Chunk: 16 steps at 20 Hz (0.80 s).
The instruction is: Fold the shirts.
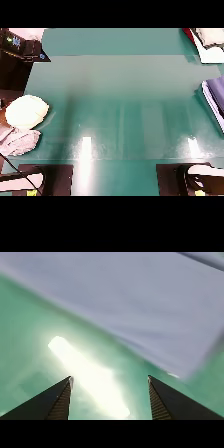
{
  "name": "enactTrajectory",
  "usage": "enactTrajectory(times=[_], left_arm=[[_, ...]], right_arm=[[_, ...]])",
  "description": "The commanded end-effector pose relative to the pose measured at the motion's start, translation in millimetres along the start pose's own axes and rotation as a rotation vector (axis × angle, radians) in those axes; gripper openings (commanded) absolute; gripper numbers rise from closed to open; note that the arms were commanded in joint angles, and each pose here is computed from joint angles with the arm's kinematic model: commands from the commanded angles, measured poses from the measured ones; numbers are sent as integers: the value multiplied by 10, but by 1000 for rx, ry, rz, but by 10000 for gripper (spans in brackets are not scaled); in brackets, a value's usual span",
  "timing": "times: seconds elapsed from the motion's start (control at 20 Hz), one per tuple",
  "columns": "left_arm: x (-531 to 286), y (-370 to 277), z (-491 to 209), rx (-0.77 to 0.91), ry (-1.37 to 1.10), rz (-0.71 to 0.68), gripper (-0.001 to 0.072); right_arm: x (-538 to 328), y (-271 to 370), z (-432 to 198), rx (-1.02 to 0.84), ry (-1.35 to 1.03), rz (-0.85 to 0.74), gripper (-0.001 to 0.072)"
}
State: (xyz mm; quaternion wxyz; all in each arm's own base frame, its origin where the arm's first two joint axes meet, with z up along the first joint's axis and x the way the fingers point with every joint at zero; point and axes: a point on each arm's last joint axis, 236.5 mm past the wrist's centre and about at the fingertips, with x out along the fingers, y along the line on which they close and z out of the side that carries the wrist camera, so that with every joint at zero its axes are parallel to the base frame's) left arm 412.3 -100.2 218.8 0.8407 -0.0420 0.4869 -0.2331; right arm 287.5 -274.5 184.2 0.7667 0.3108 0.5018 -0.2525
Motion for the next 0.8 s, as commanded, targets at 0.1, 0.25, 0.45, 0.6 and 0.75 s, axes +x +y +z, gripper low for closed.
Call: enactTrajectory(times=[0.1,0.25,0.45,0.6,0.75], left_arm=[[-1,8,70,-5,-30,3,28],[-8,28,191,-5,-81,11,28],[-29,56,366,-5,-155,23,29],[-46,71,459,-5,-195,30,28],[-56,79,505,-5,-215,33,28]], right_arm=[[-251,1538,-251,-255,-36,351,552],[-332,2107,-622,-417,-2,412,20],[-368,2694,-1165,-601,74,482,20],[-407,3006,-1514,-708,109,520,20],[-440,3159,-1706,-762,126,545,20]])
